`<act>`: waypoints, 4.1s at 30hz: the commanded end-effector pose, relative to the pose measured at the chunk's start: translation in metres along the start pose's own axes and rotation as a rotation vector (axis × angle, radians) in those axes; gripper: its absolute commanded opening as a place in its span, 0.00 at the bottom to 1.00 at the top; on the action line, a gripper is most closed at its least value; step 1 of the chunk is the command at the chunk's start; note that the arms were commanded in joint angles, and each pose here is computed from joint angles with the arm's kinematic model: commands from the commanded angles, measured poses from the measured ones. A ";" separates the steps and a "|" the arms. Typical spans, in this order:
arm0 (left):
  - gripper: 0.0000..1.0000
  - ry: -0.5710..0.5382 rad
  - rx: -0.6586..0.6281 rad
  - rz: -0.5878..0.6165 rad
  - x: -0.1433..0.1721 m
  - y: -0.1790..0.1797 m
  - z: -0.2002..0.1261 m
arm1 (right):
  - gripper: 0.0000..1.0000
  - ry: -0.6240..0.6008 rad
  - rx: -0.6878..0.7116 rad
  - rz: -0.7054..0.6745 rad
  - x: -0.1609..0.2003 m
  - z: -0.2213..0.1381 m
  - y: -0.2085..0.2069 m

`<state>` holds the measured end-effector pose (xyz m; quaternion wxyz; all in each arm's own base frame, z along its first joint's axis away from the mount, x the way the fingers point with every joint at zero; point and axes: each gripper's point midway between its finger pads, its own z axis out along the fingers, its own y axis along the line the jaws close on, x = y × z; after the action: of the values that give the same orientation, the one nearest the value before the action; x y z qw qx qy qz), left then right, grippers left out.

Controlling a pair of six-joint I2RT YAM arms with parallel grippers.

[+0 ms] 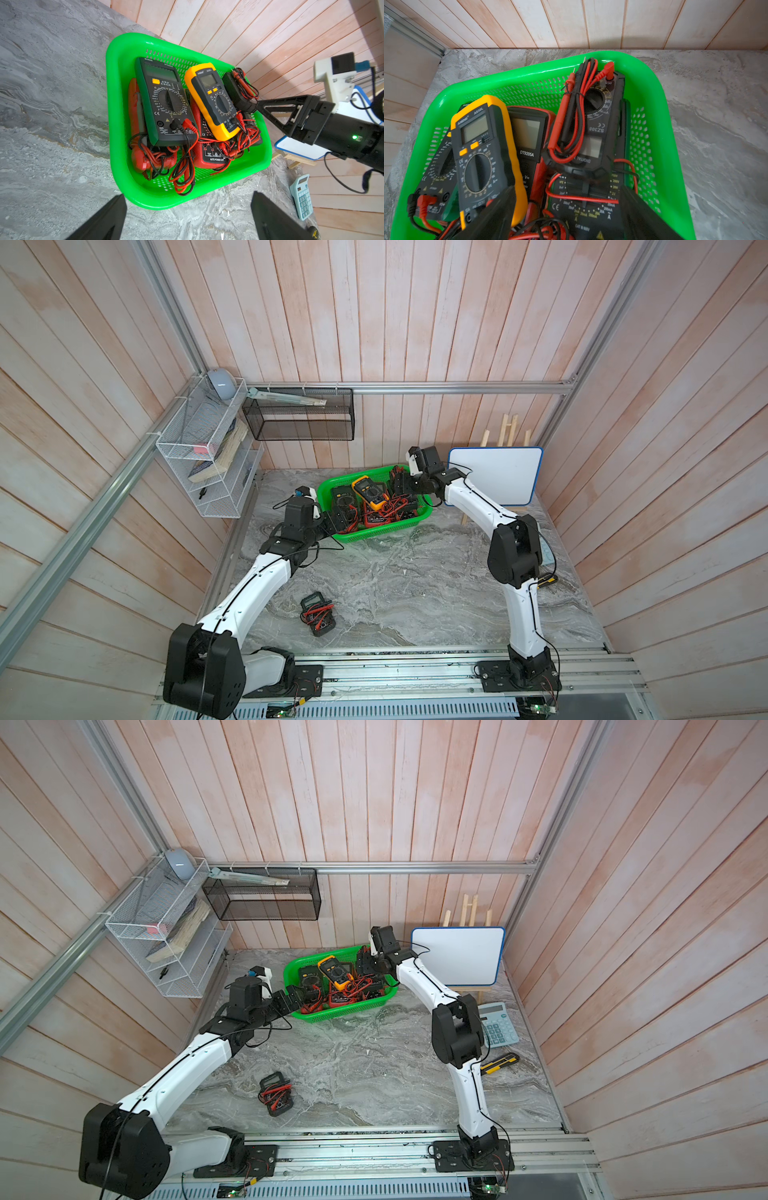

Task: Put the multimeter into the basket
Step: Place the multimeter in the basket, then pick up the multimeter from the center of the board.

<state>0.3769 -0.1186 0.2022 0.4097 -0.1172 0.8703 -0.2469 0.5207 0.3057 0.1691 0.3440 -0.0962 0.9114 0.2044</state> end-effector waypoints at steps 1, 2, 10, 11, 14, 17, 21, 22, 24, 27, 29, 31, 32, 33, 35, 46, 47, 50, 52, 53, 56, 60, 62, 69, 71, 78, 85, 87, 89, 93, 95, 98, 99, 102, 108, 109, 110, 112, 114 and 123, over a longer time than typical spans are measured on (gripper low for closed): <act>1.00 0.021 -0.052 0.007 0.011 0.011 -0.008 | 0.84 -0.063 -0.031 -0.012 -0.014 -0.032 0.019; 1.00 0.023 -0.065 0.003 0.012 0.014 -0.010 | 0.85 -0.074 -0.042 -0.012 -0.014 -0.038 0.024; 1.00 0.088 -0.151 -0.081 0.043 0.037 -0.027 | 0.88 -0.137 -0.155 -0.026 0.003 -0.075 0.065; 1.00 0.101 -0.162 -0.095 0.049 0.041 -0.028 | 0.88 -0.146 -0.176 -0.027 0.004 -0.080 0.071; 1.00 0.134 -0.204 -0.137 0.069 0.053 -0.034 | 0.90 -0.140 -0.224 -0.030 0.021 -0.085 0.087; 1.00 0.159 -0.245 -0.177 0.089 0.062 -0.041 | 0.91 -0.127 -0.252 -0.040 0.038 -0.087 0.098; 1.00 0.191 -0.304 -0.210 0.114 0.072 -0.051 | 0.93 -0.100 -0.306 -0.028 0.064 -0.089 0.113; 1.00 0.200 -0.314 -0.217 0.120 0.073 -0.053 | 0.93 -0.089 -0.321 -0.022 0.071 -0.088 0.117; 1.00 0.219 -0.338 -0.233 0.133 0.076 -0.058 | 0.94 -0.064 -0.354 -0.012 0.087 -0.088 0.125; 1.00 0.241 -0.364 -0.254 0.149 0.081 -0.063 | 0.95 -0.028 -0.369 -0.016 0.110 -0.084 0.134; 1.00 0.260 -0.383 -0.275 0.160 0.084 -0.067 | 0.96 -0.001 -0.374 -0.023 0.126 -0.082 0.139; 1.00 0.273 -0.400 -0.287 0.170 0.087 -0.071 | 0.96 0.018 -0.379 -0.029 0.140 -0.081 0.143; 1.00 0.280 -0.405 -0.293 0.174 0.088 -0.072 | 0.96 0.026 -0.381 -0.028 0.146 -0.081 0.143; 1.00 0.288 -0.411 -0.300 0.178 0.089 -0.074 | 0.97 0.036 -0.383 -0.028 0.153 -0.080 0.144; 1.00 0.304 -0.423 -0.315 0.186 0.090 -0.076 | 0.97 0.051 -0.378 -0.030 0.165 -0.080 0.144; 1.00 0.327 -0.494 -0.340 0.205 0.095 -0.090 | 0.97 0.072 -0.342 -0.038 0.194 -0.087 0.136; 1.00 0.324 -0.495 -0.336 0.203 0.093 -0.092 | 0.97 0.072 -0.341 -0.039 0.194 -0.087 0.135; 1.00 0.289 -0.490 -0.315 0.189 0.088 -0.098 | 0.97 0.072 -0.341 -0.038 0.196 -0.087 0.134; 1.00 0.262 -0.491 -0.309 0.179 0.085 -0.103 | 0.97 0.076 -0.343 -0.037 0.197 -0.086 0.134; 1.00 0.256 -0.501 -0.310 0.177 0.085 -0.106 | 0.97 0.079 -0.344 -0.037 0.199 -0.086 0.134; 1.00 0.260 -0.527 -0.330 0.178 0.088 -0.111 | 0.97 0.082 -0.341 -0.037 0.201 -0.087 0.132; 1.00 0.270 -0.555 -0.366 0.187 0.097 -0.114 | 0.97 0.079 -0.339 -0.040 0.202 -0.088 0.130; 1.00 0.277 -0.571 -0.376 0.193 0.102 -0.116 | 0.97 0.078 -0.336 -0.040 0.202 -0.089 0.129; 1.00 0.304 -0.585 -0.364 0.208 0.113 -0.112 | 0.97 0.074 -0.337 -0.040 0.200 -0.091 0.130; 1.00 0.315 -0.574 -0.357 0.212 0.113 -0.107 | 0.97 0.076 -0.338 -0.040 0.200 -0.091 0.131; 1.00 0.355 -0.556 -0.324 0.226 0.116 -0.090 | 0.97 0.074 -0.335 -0.036 0.198 -0.090 0.131; 1.00 0.383 -0.565 -0.295 0.239 0.123 -0.075 | 0.97 0.076 -0.327 -0.033 0.198 -0.092 0.130; 1.00 0.377 -0.570 -0.281 0.236 0.123 -0.073 | 0.97 0.076 -0.325 -0.032 0.198 -0.092 0.129; 1.00 0.370 -0.568 -0.274 0.234 0.122 -0.071 | 0.97 0.076 -0.325 -0.032 0.198 -0.093 0.129; 1.00 0.373 -0.554 -0.279 0.236 0.121 -0.068 | 0.97 0.075 -0.324 -0.030 0.197 -0.093 0.129; 0.95 0.367 -0.542 -0.278 0.234 0.119 -0.067 | 0.97 0.074 -0.324 -0.029 0.197 -0.094 0.129; 0.75 0.361 -0.519 -0.277 0.232 0.115 -0.067 | 0.97 0.073 -0.325 -0.028 0.197 -0.094 0.129; 0.68 0.359 -0.513 -0.277 0.231 0.114 -0.067 | 0.97 0.074 -0.323 -0.028 0.197 -0.093 0.129; 0.43 0.345 -0.498 -0.285 0.227 0.111 -0.069 | 0.97 0.079 -0.321 -0.028 0.198 -0.092 0.129; 0.15 0.315 -0.482 -0.290 0.218 0.107 -0.075 | 0.96 0.078 -0.321 -0.029 0.197 -0.093 0.129; 0.11 0.312 -0.480 -0.288 0.216 0.106 -0.076 | 0.96 0.077 -0.320 -0.030 0.197 -0.093 0.129; 0.07 0.303 -0.476 -0.287 0.212 0.104 -0.077 | 0.96 0.073 -0.320 -0.032 0.195 -0.094 0.130; 0.03 0.289 -0.465 -0.278 0.204 0.098 -0.079 | 0.96 0.067 -0.317 -0.034 0.193 -0.095 0.130; 0.01 0.259 -0.446 -0.263 0.189 0.089 -0.082 | 0.96 0.060 -0.304 -0.041 0.190 -0.096 0.128; 0.01 0.077 -0.294 -0.165 0.102 0.033 -0.085 | 0.96 -0.015 -0.274 0.002 0.154 -0.112 0.105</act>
<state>0.2244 -0.1063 0.1356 0.2811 -0.2615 0.9104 -0.1542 0.2914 0.3561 0.1466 0.3028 -0.1550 0.8821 0.3257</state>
